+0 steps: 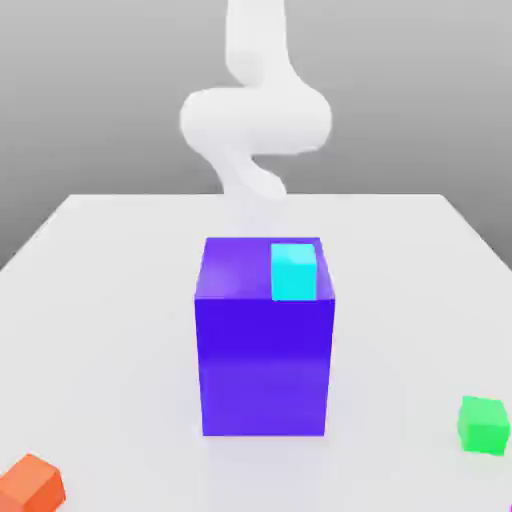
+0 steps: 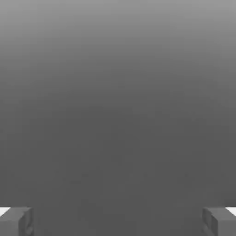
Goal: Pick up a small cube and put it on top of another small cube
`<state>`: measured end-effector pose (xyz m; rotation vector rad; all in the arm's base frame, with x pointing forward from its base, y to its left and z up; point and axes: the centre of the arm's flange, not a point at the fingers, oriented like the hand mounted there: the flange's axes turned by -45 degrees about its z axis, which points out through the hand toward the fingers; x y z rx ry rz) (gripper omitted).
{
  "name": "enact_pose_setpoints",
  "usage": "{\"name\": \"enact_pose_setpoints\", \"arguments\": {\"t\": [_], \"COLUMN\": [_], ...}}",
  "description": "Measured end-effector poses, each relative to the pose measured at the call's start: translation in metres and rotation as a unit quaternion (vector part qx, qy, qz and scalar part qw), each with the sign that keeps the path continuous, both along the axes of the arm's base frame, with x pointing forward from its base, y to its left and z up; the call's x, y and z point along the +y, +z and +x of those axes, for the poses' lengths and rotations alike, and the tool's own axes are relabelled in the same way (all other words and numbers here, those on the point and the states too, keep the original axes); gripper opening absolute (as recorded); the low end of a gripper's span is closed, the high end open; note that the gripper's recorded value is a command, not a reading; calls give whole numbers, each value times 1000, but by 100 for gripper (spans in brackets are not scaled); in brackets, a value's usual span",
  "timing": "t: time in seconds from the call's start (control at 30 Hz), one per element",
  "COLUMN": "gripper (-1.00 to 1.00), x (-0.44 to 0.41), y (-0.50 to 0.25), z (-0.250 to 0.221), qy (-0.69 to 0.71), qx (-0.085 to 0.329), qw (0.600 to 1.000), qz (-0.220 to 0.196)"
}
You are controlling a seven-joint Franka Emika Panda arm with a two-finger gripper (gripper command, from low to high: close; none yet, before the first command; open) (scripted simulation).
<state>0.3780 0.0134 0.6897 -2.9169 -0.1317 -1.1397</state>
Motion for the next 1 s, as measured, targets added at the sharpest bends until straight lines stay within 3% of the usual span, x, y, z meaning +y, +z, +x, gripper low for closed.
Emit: {"name": "enact_pose_setpoints", "arguments": {"t": [0.27,0.5,0.8,1.0], "gripper": [0,0,0,0], "x": [61,128,223,275], "y": [-86,-181,-325,-430], "z": [89,141,164,153], "qy": [150,279,440,537], "qx": [82,143,209,247], "qw": [983,943,854,776], "qz": [-61,-113,-180,-222]}}
